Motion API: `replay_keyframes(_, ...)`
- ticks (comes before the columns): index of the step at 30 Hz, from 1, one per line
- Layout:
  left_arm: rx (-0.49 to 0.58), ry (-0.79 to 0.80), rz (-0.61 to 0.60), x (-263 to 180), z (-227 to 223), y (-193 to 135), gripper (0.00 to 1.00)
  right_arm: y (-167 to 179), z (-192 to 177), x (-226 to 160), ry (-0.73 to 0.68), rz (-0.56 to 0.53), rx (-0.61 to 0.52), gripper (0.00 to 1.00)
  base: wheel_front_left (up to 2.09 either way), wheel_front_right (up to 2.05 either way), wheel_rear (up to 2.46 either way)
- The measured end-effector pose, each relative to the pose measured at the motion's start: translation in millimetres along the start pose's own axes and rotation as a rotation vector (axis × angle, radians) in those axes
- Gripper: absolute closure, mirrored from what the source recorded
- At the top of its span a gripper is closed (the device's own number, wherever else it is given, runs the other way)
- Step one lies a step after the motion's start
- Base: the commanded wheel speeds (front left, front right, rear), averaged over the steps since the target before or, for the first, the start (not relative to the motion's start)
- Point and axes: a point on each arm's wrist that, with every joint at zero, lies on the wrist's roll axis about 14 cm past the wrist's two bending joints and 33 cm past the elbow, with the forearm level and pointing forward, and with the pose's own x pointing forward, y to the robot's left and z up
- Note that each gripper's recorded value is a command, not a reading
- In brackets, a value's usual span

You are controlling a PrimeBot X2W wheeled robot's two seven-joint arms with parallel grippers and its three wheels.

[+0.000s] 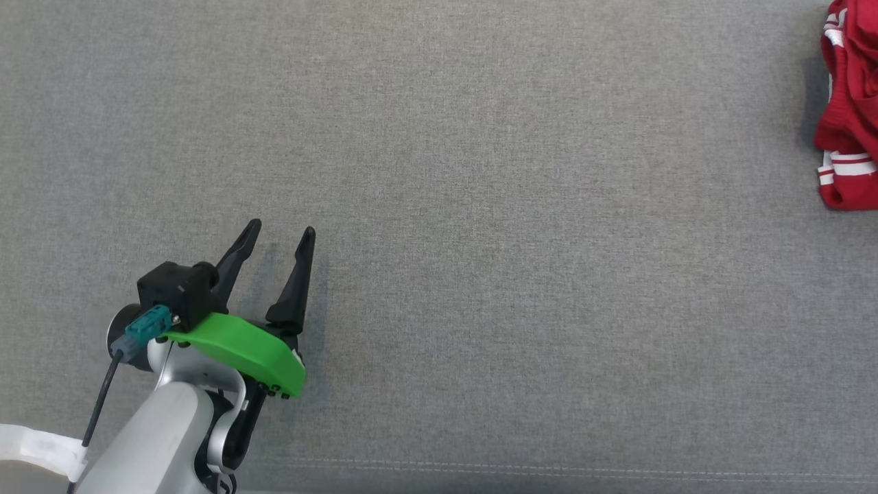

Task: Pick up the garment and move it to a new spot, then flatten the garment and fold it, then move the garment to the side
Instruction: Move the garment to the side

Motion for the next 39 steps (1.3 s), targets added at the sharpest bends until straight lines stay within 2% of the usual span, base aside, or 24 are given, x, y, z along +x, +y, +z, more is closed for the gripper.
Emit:
replay_keyframes(12,0.007,-0.069,-0.029,-8,22,-14,0.0,17,50,-23,-0.142,0.043,-0.011,0.0,0.0,0.0,0.0)
replay_keyframes(23,0.008,-0.167,-0.046,-23,50,-26,0.0,52,115,-55,-0.354,0.1,0.098,0.0,0.0,0.0,0.0)
replay_keyframes(33,-0.014,-0.225,-0.045,-44,61,-34,0.0,102,106,-93,-0.388,0.181,0.213,0.0,0.0,0.0,0.0)
replay_keyframes(39,0.014,-0.277,-0.004,-64,71,-19,0.0,132,102,-117,-0.408,0.225,0.28,0.0,0.0,0.0,0.0)
